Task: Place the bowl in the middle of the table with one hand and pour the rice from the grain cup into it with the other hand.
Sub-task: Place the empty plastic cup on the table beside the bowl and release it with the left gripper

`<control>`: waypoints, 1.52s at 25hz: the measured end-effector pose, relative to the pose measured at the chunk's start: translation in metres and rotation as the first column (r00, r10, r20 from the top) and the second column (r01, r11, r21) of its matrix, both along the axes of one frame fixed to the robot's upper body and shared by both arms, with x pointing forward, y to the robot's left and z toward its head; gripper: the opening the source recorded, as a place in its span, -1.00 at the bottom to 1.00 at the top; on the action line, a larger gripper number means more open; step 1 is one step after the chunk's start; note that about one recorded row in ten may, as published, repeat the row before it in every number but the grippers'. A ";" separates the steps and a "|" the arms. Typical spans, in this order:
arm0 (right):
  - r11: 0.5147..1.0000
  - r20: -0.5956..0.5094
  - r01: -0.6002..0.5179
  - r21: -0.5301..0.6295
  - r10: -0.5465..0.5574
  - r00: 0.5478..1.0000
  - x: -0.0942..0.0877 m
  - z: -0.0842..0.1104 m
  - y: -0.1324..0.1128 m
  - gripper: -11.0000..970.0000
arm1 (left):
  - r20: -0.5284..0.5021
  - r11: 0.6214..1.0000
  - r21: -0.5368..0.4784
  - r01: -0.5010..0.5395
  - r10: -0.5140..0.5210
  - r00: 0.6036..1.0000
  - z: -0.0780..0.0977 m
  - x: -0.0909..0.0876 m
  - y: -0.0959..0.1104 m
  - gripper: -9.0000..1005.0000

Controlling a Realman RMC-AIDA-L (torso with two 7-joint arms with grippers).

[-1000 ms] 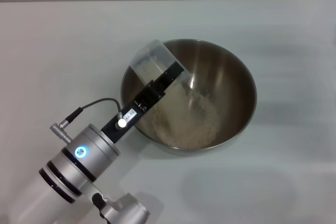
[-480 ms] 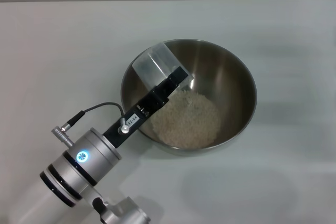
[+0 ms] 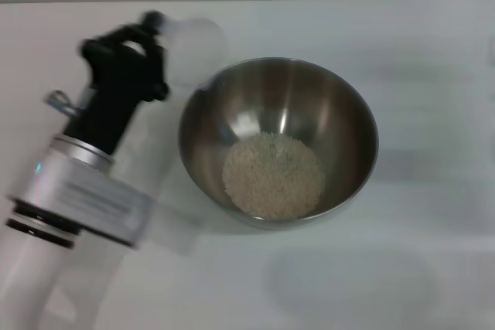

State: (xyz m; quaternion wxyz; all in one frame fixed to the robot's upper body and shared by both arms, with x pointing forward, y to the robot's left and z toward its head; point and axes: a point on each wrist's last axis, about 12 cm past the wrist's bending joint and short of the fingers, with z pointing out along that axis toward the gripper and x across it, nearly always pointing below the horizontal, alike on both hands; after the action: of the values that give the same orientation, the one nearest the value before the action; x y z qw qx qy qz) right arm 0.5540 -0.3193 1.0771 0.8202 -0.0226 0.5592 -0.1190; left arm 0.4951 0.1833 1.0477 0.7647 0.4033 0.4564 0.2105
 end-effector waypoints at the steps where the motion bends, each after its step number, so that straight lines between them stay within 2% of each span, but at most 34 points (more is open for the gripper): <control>1: 1.000 0.000 -0.001 0.000 0.001 1.000 0.000 0.000 0.000 -0.18 | 0.000 1.000 0.000 0.000 0.000 1.000 0.000 0.000 0.000 -0.78; 2: 1.000 0.000 -0.001 0.000 0.001 1.000 0.000 0.000 0.000 -0.18 | 0.000 1.000 0.000 0.000 0.000 1.000 0.000 0.000 0.000 -0.77; 3: 1.000 0.001 -0.001 0.000 0.001 1.000 0.000 0.000 0.000 -0.18 | -0.170 0.960 -0.273 -0.061 0.014 0.985 -0.005 0.011 0.022 -0.77; 5: 1.000 0.002 -0.002 0.001 0.002 1.000 0.000 0.000 0.000 -0.18 | -0.322 0.866 -0.471 -0.169 0.010 0.947 -0.016 0.019 0.046 -0.77; 6: 1.000 0.002 -0.003 0.001 0.003 1.000 0.000 0.000 0.001 -0.18 | -0.322 0.866 -0.471 -0.169 0.010 0.947 -0.016 0.019 0.046 -0.77; 7: 1.000 0.002 -0.003 0.001 0.003 1.000 0.000 0.000 0.001 -0.18 | -0.397 0.803 -0.547 -0.237 0.001 0.918 -0.023 0.022 0.058 -0.76; 8: 1.000 0.004 -0.004 0.001 0.004 1.000 0.001 0.001 0.001 -0.18 | -0.440 0.769 -0.578 -0.271 -0.014 0.898 -0.027 0.024 0.063 -0.76; 10: 1.000 0.006 -0.006 0.003 0.005 1.000 0.001 0.001 0.002 -0.18 | -0.491 0.730 -0.606 -0.317 -0.029 0.871 -0.033 0.025 0.068 -0.76; 11: 1.000 0.008 -0.007 0.005 0.007 1.000 0.001 0.002 0.002 -0.18 | -0.491 0.730 -0.606 -0.317 -0.029 0.871 -0.033 0.025 0.068 -0.75; 12: 1.000 0.008 -0.007 0.005 0.007 1.000 0.001 0.002 0.002 -0.18 | -0.532 0.704 -0.615 -0.357 -0.036 0.846 -0.038 0.026 0.072 -0.75; 18: 1.000 0.010 -0.009 0.006 0.009 1.000 0.001 0.002 0.003 -0.18 | -0.594 0.697 -0.593 -0.403 -0.042 0.803 -0.046 0.028 0.071 -0.74; 30: 1.000 0.008 -0.009 0.006 0.009 1.000 0.001 0.001 0.003 -0.18 | -0.601 0.710 -0.583 -0.394 -0.051 0.798 -0.047 0.027 0.070 -0.71; 34: 1.000 0.006 -0.008 0.005 0.008 1.000 0.000 0.001 0.002 -0.18 | -0.603 0.681 -0.610 -0.406 -0.066 0.795 -0.048 0.024 0.072 -0.70; 36: 1.000 0.006 -0.007 0.005 0.007 1.000 -0.001 0.001 0.002 -0.18 | -0.607 0.655 -0.629 -0.419 -0.078 0.791 -0.049 0.022 0.075 -0.70; 38: 1.000 0.011 -0.007 0.004 0.007 1.000 -0.001 0.001 0.002 -0.18 | -0.611 0.638 -0.640 -0.428 -0.085 0.787 -0.050 0.021 0.077 -0.59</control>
State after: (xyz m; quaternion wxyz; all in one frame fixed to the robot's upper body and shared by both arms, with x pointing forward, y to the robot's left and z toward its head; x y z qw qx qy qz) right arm 0.5528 -0.3176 1.0780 0.8236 -0.0221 0.5549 -0.1150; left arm 0.5162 0.2605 0.9982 0.6540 0.0463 0.7529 -0.0575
